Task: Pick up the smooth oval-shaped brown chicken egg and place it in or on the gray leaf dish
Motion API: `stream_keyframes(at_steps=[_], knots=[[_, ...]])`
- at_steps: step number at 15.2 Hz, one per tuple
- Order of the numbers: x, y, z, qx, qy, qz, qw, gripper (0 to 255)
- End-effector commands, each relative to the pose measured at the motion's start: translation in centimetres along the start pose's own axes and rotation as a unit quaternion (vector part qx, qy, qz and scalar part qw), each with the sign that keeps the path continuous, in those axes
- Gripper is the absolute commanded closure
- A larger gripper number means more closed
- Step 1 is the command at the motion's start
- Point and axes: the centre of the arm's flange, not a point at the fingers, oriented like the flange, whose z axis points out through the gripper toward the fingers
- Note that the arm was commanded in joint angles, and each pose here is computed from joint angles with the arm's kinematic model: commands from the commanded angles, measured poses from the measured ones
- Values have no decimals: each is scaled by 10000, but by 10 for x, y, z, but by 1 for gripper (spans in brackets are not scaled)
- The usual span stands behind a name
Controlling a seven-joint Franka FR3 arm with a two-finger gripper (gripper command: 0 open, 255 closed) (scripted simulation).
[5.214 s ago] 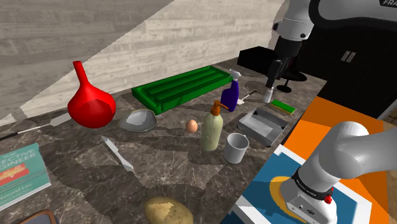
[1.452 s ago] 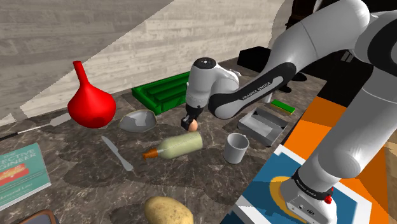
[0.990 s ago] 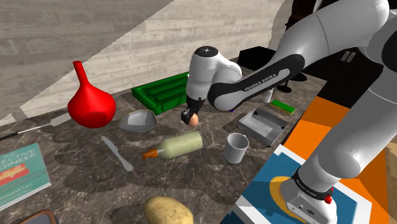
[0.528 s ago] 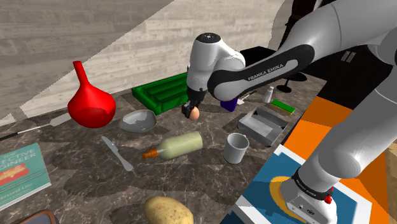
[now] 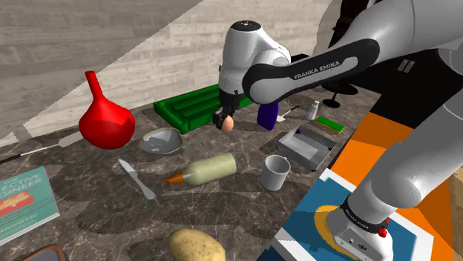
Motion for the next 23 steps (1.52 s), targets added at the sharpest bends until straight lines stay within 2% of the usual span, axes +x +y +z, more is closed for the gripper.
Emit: stream_keyframes(at_steps=[1,18,23], knots=[[12,-7,-2,0,-2,-1,10000,255],[209,-126,7,0,-2,-1,10000,255],[204,-130,33,0,-2,-1,10000,255]])
